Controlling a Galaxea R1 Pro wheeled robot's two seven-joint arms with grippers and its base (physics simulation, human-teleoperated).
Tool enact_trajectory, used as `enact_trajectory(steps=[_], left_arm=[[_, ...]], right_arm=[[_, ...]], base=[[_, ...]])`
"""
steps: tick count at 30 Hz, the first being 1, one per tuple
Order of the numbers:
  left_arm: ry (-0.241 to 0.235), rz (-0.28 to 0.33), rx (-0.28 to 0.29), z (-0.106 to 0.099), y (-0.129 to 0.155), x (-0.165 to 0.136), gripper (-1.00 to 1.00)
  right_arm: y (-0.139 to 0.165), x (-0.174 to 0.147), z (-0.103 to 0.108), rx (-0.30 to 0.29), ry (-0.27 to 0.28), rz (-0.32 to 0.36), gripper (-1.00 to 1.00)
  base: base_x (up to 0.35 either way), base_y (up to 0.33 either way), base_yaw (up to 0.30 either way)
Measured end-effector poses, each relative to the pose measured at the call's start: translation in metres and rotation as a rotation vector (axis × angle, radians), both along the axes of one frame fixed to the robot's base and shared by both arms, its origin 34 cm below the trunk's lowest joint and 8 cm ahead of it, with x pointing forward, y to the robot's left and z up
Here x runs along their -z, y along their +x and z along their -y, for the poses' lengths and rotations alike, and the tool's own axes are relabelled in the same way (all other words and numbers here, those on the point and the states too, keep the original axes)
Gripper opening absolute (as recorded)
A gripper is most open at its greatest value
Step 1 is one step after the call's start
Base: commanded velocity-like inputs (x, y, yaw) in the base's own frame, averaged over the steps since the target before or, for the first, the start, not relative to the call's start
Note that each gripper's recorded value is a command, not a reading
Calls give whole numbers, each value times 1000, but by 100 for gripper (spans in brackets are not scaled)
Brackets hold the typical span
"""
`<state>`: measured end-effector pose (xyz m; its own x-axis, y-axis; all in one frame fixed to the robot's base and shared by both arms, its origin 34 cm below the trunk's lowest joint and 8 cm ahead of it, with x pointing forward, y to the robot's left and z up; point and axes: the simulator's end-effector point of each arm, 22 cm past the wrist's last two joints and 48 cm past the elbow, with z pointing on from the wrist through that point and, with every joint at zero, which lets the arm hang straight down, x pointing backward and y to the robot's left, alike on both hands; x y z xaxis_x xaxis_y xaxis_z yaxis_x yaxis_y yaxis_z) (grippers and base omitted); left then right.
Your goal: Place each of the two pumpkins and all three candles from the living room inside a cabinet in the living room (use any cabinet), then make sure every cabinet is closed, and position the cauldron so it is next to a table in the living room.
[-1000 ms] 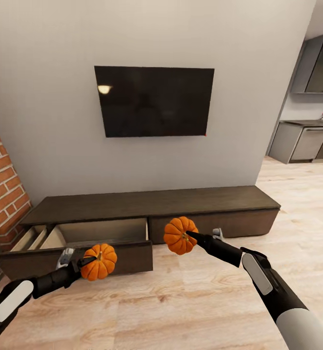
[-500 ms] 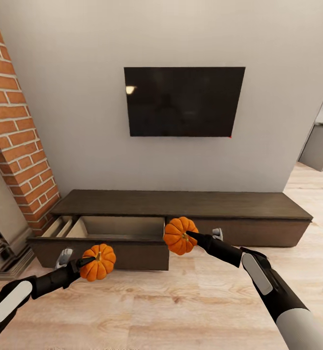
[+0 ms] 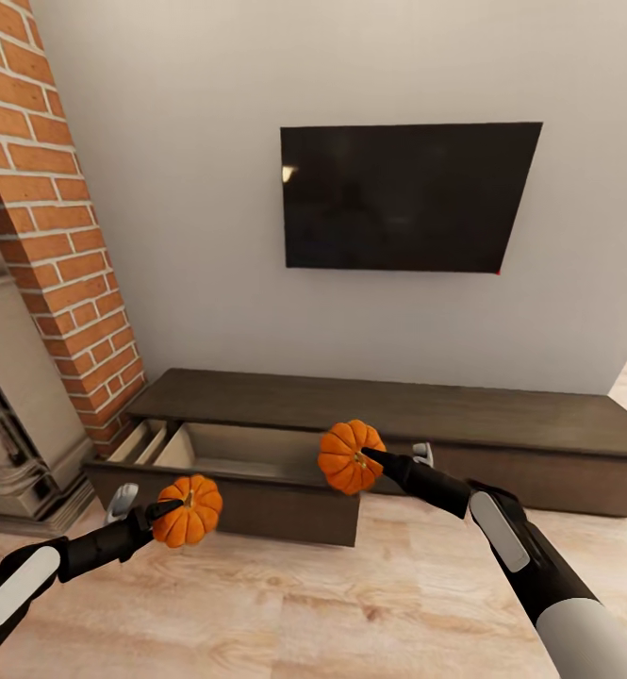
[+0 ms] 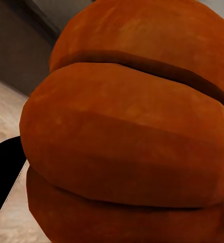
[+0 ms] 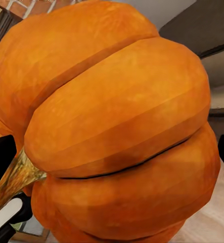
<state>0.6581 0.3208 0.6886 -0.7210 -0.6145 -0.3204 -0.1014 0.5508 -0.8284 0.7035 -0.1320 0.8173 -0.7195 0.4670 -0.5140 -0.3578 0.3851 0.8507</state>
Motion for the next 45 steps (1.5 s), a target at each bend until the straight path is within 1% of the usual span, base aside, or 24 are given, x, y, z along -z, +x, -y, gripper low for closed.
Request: enact_trajectory(steps=[2, 6, 11, 24, 31, 42, 45], left_arm=[[7, 1, -3, -4, 0, 0, -100], [32, 2, -14, -22, -1, -3, -100], [43, 2, -18, -29, -1, -4, -100], [43, 8, -30, -34, 1, -7, -100], [37, 8, -32, -34, 1, -8, -100], [40, 8, -30, -34, 1, -8, -100], [39, 8, -31, -34, 1, -8, -100]], right_arm=[[0, 0, 0, 1, 0, 1, -100], [2, -2, 1, 12, -2, 17, -100], [3, -2, 2, 14, -3, 20, -100], [3, -2, 2, 13, -4, 19, -100], [3, -3, 1, 14, 4, 19, -100], [3, -3, 2, 15, 2, 19, -100], [3, -3, 2, 14, 3, 19, -100]], base=[[323, 101, 3], [323, 102, 1], [323, 102, 0], [320, 79, 0], [95, 65, 0], [68, 295, 0], [87, 148, 0]])
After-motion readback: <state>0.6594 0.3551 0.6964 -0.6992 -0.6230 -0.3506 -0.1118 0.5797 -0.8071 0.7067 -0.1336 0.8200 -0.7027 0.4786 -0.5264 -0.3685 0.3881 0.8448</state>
